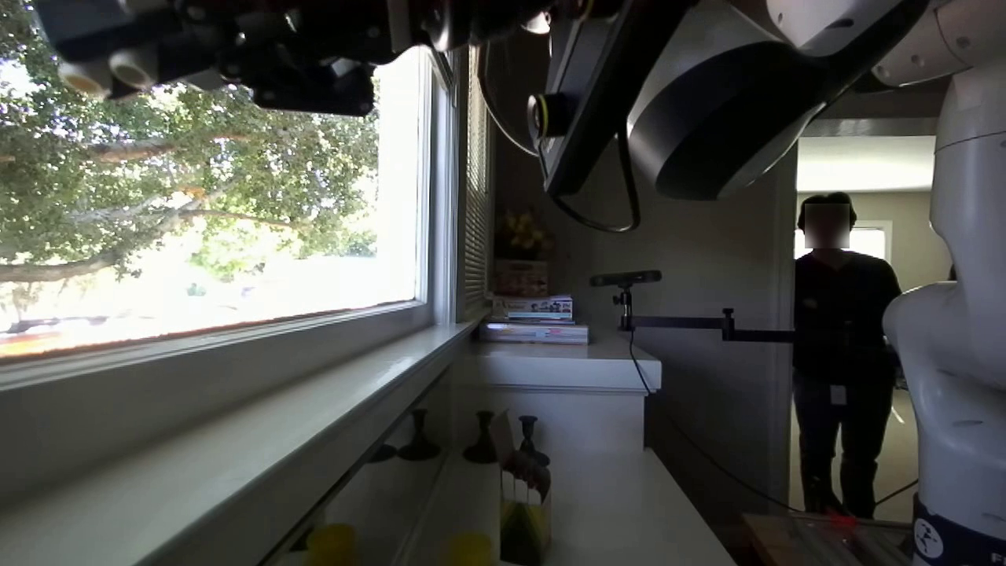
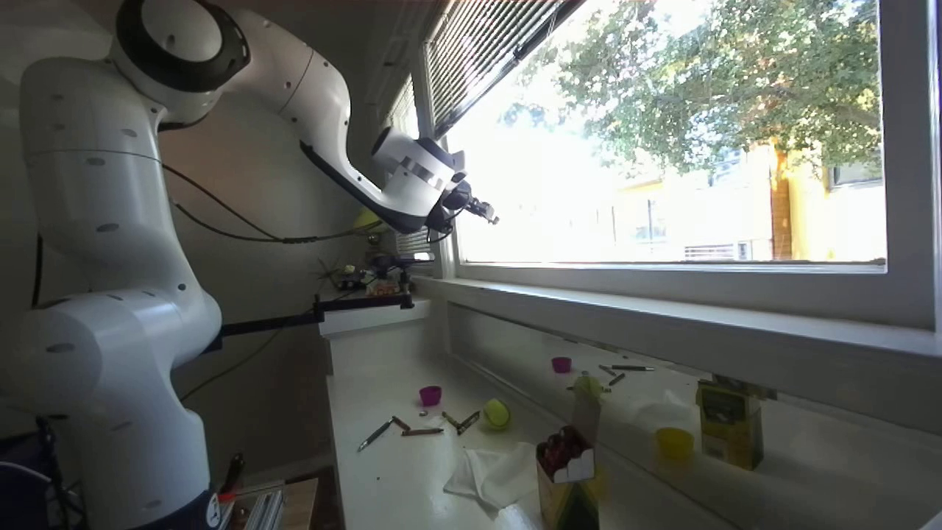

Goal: Close the window blinds

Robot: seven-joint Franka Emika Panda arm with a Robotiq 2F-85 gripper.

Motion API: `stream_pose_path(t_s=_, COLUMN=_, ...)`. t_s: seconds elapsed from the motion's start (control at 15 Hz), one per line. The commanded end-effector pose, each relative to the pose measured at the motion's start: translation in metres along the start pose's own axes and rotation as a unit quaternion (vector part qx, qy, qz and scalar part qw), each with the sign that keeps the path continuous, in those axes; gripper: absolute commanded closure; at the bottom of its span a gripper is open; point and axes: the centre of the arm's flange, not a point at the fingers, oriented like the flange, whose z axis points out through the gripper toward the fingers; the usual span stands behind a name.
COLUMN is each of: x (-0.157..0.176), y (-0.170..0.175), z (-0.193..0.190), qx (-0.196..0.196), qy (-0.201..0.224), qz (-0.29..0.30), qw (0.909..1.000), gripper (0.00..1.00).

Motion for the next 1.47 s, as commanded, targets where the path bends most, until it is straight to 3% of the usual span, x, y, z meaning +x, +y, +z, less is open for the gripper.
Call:
stream_pose_path(t_s=0.0, x=0.012, y=-0.008, z=0.01, qx=0.015, qy=0.021, qz=0.019, qw=0.9995, gripper=0.97)
stream_pose_path(t_s=0.53, x=0.062, y=0.028, z=-0.013, qx=-0.003, qy=0.067, qz=0.053, qw=0.9964, gripper=0.97)
stream_pose_path(t_s=1.4, x=0.108, y=0.063, z=-0.063, qx=-0.032, qy=0.118, qz=0.07, qw=0.99, gripper=0.97)
